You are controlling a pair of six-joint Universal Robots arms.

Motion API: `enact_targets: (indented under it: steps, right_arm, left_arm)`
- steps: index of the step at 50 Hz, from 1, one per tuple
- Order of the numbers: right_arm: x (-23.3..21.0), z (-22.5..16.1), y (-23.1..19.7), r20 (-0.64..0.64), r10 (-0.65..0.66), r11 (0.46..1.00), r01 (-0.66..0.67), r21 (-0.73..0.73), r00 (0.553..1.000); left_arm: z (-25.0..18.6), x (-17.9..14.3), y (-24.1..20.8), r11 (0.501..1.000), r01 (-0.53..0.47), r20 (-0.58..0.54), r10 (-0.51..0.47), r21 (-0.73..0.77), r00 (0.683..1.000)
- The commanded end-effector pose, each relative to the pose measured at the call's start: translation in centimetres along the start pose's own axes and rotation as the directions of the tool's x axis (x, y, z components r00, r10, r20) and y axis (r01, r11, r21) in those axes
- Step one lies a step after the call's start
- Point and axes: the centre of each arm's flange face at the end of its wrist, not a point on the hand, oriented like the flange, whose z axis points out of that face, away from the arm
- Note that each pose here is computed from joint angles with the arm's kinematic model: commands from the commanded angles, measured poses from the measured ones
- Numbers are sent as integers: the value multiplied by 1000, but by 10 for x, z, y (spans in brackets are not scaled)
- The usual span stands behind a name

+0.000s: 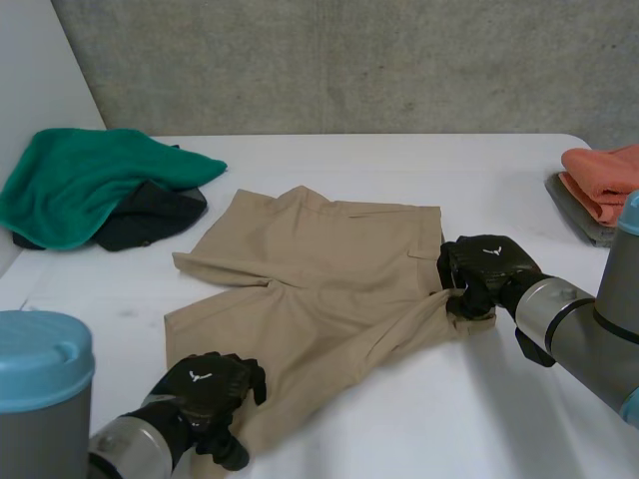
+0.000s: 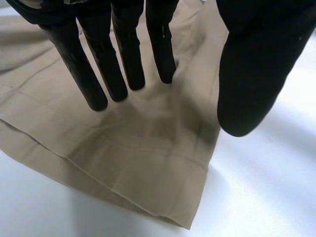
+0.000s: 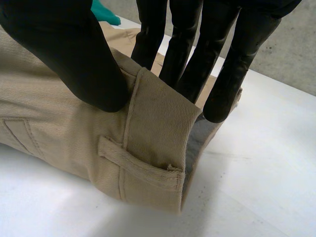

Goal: Fold the laundry.

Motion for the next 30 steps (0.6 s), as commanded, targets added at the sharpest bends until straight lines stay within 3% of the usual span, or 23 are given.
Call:
enact_targets:
  steps: [1, 4, 7, 8, 10, 11, 13, 14, 17, 20, 25, 30]
  right_arm:
    - [0, 0, -4, 0, -25, 1000, 25, 14, 1000]
    - [-3, 1, -6, 4, -80, 997, 80, 23, 997]
    - [-1, 2, -12, -11, -176, 984, 176, 42, 984]
    - [-1, 3, -14, -16, -200, 979, 200, 47, 980]
    - [3, 9, -24, -42, -258, 961, 261, 86, 965]
    - [5, 13, -28, -57, -277, 954, 282, 105, 959]
    - [2, 25, -36, -93, -310, 933, 322, 159, 946]
    - [1, 29, -38, -106, -316, 928, 330, 174, 943]
    - [-1, 51, -52, -179, -328, 899, 365, 244, 928]
    - [4, 78, -55, -241, -345, 874, 404, 269, 907]
    - [10, 116, -53, -305, -408, 822, 491, 287, 861]
    - [11, 158, -44, -371, -434, 770, 552, 319, 821]
  left_arm:
    - [31, -5, -13, 998, -30, 67, 26, 62, 997]
    - [39, -8, -31, 985, -95, 104, 81, 145, 991]
    - [57, -10, -60, 934, -263, 166, 227, 240, 960]
    - [70, -11, -73, 894, -354, 210, 303, 276, 929]
    - [85, -15, -88, 842, -442, 267, 369, 309, 890]
    - [99, -21, -105, 784, -521, 337, 415, 339, 845]
    - [114, -31, -121, 730, -587, 407, 446, 350, 797]
    - [132, -41, -131, 687, -639, 458, 471, 345, 754]
    - [171, -52, -144, 610, -713, 509, 517, 345, 688]
    - [196, -54, -154, 560, -741, 522, 533, 372, 665]
    - [243, -59, -167, 479, -755, 537, 531, 447, 655]
    - [281, -71, -164, 439, -761, 561, 515, 477, 648]
